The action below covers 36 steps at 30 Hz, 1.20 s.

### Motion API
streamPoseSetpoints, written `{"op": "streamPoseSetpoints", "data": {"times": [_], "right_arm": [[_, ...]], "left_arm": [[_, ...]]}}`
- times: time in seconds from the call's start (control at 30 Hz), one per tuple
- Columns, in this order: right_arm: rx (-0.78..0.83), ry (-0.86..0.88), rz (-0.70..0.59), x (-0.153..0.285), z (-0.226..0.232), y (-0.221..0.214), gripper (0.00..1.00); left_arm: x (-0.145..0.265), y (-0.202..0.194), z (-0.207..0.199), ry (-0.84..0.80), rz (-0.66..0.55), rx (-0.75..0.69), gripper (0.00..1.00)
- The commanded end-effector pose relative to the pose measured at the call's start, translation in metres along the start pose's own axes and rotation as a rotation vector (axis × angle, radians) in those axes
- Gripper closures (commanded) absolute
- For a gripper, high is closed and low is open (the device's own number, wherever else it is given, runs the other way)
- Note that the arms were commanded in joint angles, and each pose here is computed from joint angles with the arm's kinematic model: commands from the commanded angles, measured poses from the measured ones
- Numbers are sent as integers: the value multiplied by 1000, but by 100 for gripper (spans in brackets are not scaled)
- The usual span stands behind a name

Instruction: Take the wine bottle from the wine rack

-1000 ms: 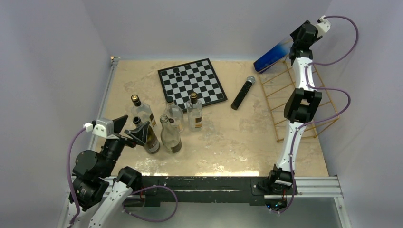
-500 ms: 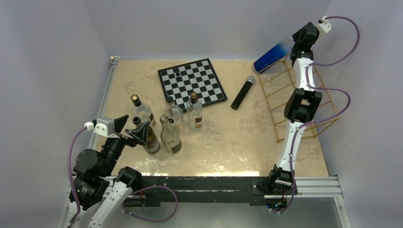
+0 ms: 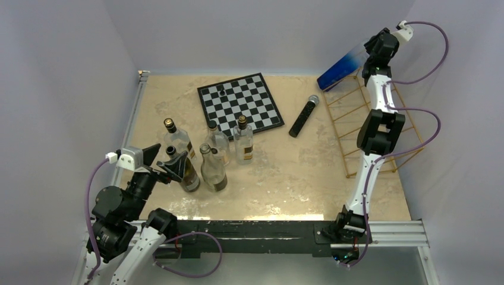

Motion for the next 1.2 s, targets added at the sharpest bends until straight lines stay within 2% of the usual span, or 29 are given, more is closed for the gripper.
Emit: {"op": "streamPoseSetpoints", "data": {"times": [0.0, 0.6, 0.87, 1.17], "right_arm": [[30, 84, -212, 25, 32, 98, 100], [73, 123, -260, 53, 70, 126, 100], [96, 68, -320, 70, 88, 145, 100], [177, 109, -436, 98, 116, 186, 100]], "left_arm": [[-3, 7, -3, -13, -28, 1, 2], [-2, 7, -5, -24, -30, 4, 2], [0, 9, -4, -22, -41, 5, 2], [2, 11, -6, -31, -52, 8, 2]]}}
Point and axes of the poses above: each gripper's point midway between its finger pads, its own x axis back along the fingers, its own z axis along the line the jaws close on, y = z × x, the point moved 2 cm from there along x, back along the fingers, and after that the axes turned 6 degrees about x, right-handed, at the moved point
